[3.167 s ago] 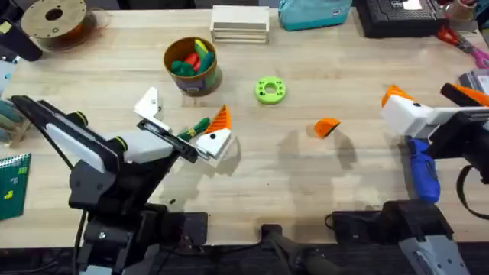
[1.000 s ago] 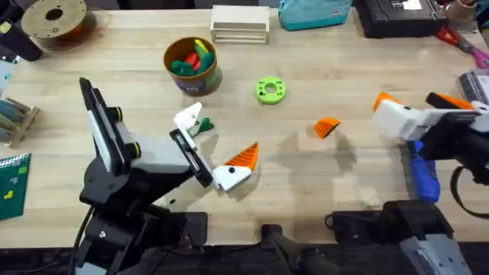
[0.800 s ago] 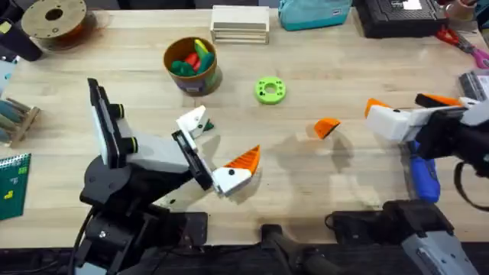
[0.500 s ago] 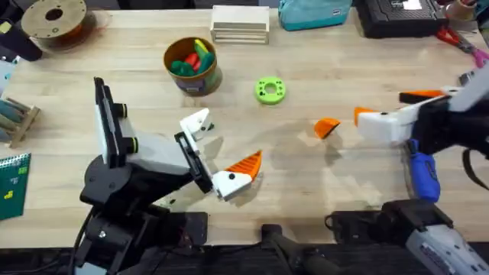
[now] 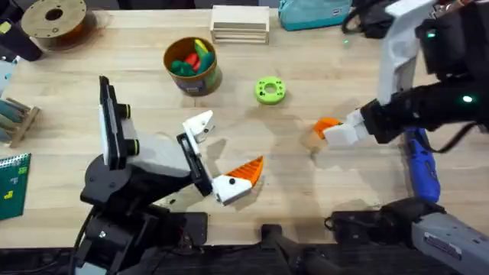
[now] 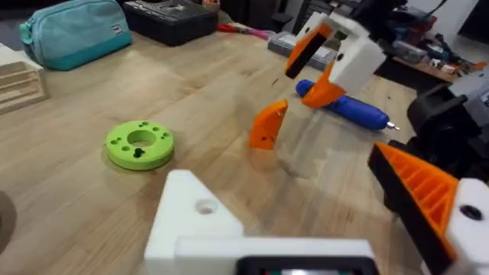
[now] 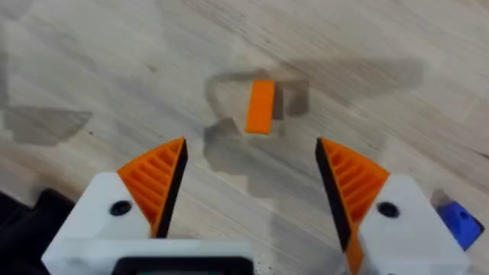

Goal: Pick up the gripper from the table and insert it into the empty holder that is missing its gripper. Then pick up a screw, insert it into the mounting hole, and use the screwdriver to tighten it. Finally, clean up the table by picking up the vegetable and placing it into the bucket.

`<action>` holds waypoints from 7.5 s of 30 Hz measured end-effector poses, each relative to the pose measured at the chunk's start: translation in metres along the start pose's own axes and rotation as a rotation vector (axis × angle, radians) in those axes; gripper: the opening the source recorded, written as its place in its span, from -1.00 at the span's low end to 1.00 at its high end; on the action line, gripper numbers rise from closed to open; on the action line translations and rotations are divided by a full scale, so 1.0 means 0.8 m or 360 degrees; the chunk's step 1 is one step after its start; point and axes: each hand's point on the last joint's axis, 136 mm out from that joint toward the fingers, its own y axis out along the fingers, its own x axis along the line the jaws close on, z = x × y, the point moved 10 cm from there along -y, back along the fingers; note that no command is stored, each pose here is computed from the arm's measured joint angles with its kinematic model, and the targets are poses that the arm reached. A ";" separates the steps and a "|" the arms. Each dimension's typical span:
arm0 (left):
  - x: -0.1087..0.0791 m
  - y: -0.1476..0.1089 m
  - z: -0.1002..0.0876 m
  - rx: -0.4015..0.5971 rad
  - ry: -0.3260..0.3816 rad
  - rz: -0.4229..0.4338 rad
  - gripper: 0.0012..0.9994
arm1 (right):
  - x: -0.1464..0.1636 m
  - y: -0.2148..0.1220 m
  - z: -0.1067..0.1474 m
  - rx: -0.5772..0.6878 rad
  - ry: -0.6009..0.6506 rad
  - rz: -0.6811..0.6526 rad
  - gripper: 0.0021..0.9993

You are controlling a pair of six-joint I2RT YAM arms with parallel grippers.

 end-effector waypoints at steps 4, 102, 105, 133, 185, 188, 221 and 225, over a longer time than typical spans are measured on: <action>0.000 0.000 0.000 0.0000 0.0004 0.0001 0.98 | -0.008 0.015 -0.005 0.0089 0.0004 0.0047 0.98; 0.000 0.000 0.000 0.0001 0.0009 0.0001 0.97 | 0.087 0.122 -0.140 0.0265 0.0468 -0.1938 -0.96; 0.000 0.000 0.000 0.0000 0.0010 0.0000 0.97 | 0.087 0.123 -0.145 0.0261 0.0490 -0.1934 -0.96; 0.002 0.000 -0.001 -0.0006 0.0033 -0.0031 0.97 | 0.104 0.162 -0.146 0.0471 0.0633 -0.2200 -0.96; 0.021 -0.004 -0.004 -0.0067 -0.0106 -0.0335 0.98 | 0.167 0.170 -0.195 0.0480 0.0734 -0.1874 -0.97; 0.021 -0.004 -0.004 -0.0067 -0.0106 -0.0338 0.98 | 0.167 0.170 -0.195 0.0474 0.0723 -0.1875 -0.97; 0.007 -0.001 -0.003 -0.0026 0.0024 -0.0135 0.98 | 0.164 0.172 -0.193 0.0431 0.0617 -0.1943 0.50; 0.002 0.000 -0.002 -0.0008 0.0022 -0.0046 0.98 | 0.161 0.170 -0.193 0.0440 0.0613 -0.1973 0.52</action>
